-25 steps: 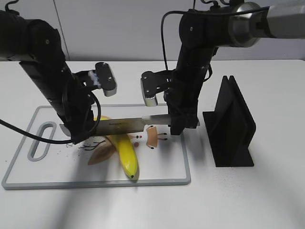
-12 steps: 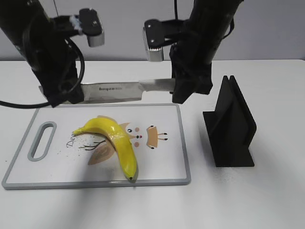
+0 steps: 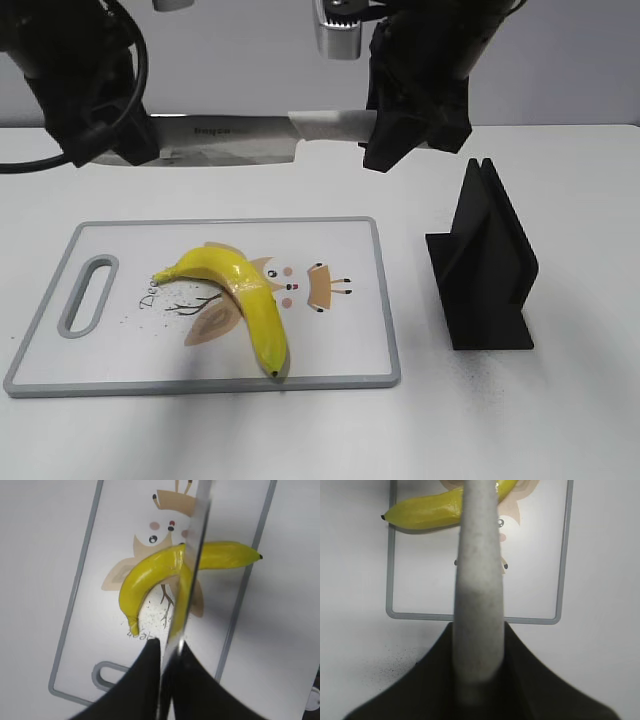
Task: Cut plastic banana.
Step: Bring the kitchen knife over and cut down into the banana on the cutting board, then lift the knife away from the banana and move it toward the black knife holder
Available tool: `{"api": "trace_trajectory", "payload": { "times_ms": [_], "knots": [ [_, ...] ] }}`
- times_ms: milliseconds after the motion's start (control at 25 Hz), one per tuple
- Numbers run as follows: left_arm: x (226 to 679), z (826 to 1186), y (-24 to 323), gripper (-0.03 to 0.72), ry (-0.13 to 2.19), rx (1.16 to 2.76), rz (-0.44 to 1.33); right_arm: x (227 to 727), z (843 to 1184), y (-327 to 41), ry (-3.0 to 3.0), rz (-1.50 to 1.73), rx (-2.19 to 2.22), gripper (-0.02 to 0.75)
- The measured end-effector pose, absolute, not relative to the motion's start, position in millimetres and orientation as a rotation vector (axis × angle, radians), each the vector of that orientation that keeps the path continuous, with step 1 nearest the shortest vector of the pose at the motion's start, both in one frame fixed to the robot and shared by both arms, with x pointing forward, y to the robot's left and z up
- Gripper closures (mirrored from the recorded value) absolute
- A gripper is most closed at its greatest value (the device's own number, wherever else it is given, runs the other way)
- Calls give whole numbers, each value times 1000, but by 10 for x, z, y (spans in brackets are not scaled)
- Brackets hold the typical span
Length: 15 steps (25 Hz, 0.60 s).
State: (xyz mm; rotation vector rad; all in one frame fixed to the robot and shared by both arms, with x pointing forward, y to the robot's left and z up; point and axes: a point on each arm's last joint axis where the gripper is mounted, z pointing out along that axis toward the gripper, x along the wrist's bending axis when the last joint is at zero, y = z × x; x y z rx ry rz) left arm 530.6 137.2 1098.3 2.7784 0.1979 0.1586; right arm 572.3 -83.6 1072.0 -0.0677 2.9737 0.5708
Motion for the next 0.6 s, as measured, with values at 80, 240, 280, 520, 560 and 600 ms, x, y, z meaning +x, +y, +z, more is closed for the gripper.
{"api": "trace_trajectory", "payload": {
  "times_ms": [80, 240, 280, 520, 560, 600],
  "knots": [
    [5308, 10985, 1366, 627, 211, 2770, 158, 5720, 10720, -835, 2977, 574, -66, 577],
    [5321, 11001, 1338, 404, 228, 2736, 173, 5715, 10723, -826, 2980, 590, -62, 577],
    [5325, 11002, 1337, 321, 228, 2733, 179, 5714, 10723, -826, 2981, 590, -62, 577],
    [5384, 11020, 1325, 14, 274, 2697, 259, 5714, 10723, -826, 2984, 591, -44, 578],
    [5400, 11025, 1335, 4, 320, 2690, 276, 5714, 10723, -826, 2987, 593, -19, 578],
    [5412, 11030, 1348, -2, 383, 2685, 278, 5714, 10723, -826, 2990, 595, 7, 578]
  ]
}}
